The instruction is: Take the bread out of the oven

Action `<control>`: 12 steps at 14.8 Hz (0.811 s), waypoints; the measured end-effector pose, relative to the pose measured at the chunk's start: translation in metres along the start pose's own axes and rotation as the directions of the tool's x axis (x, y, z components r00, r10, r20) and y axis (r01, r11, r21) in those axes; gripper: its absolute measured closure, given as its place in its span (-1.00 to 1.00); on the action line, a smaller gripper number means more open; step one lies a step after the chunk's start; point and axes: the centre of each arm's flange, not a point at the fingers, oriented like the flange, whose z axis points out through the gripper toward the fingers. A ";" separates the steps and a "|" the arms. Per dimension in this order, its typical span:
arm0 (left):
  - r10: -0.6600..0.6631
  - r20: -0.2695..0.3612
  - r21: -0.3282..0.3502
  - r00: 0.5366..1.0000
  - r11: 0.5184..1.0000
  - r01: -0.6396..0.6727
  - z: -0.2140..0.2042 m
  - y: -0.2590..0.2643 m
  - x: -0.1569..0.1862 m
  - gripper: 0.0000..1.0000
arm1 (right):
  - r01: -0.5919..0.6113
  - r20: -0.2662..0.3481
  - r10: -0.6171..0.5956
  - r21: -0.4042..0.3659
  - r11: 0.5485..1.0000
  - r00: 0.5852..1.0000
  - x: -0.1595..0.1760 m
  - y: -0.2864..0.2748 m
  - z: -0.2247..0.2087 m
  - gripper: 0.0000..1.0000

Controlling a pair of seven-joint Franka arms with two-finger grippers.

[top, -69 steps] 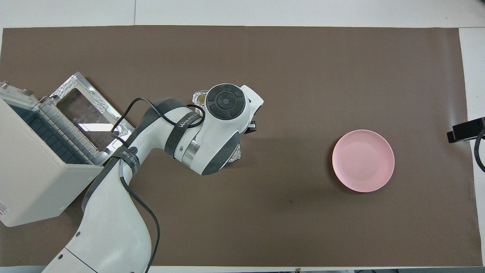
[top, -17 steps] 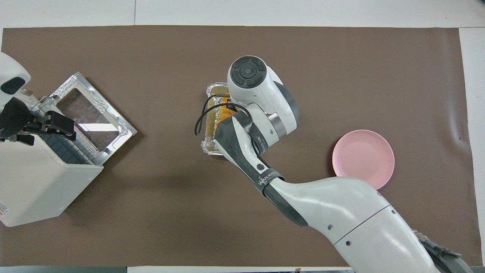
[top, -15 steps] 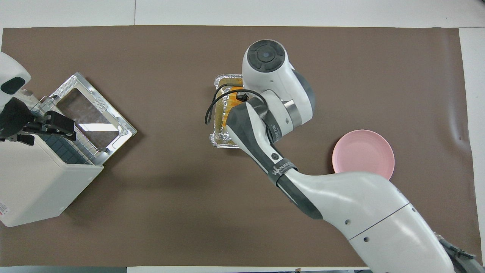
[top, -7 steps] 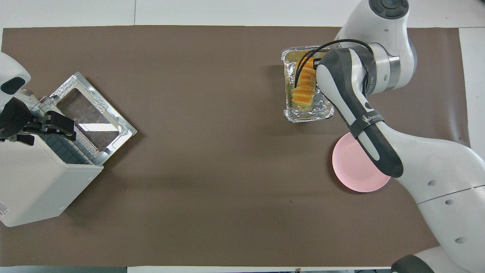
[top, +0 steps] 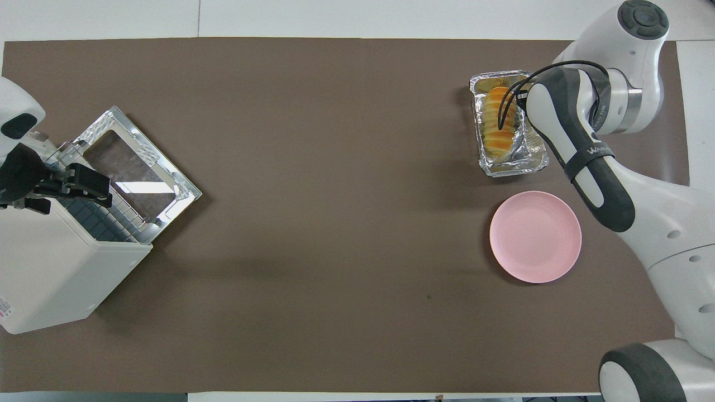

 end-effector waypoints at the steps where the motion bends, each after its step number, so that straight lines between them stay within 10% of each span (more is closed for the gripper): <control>1: 0.000 0.000 0.000 1.000 1.000 0.000 0.000 0.000 0.000 -1.00 | 0.005 -0.010 -0.005 0.002 1.000 1.000 0.001 0.004 0.002 0.97; 4: 0.000 0.000 0.000 1.000 1.000 0.000 0.000 0.000 0.000 -1.00 | 0.015 -0.027 -0.015 0.004 1.000 1.000 0.003 0.001 -0.001 0.86; 12: 0.000 0.000 0.000 1.000 1.000 0.000 0.000 0.000 0.000 -1.00 | 0.038 0.056 -0.038 0.007 0.999 0.998 -0.013 -0.015 -0.053 -0.81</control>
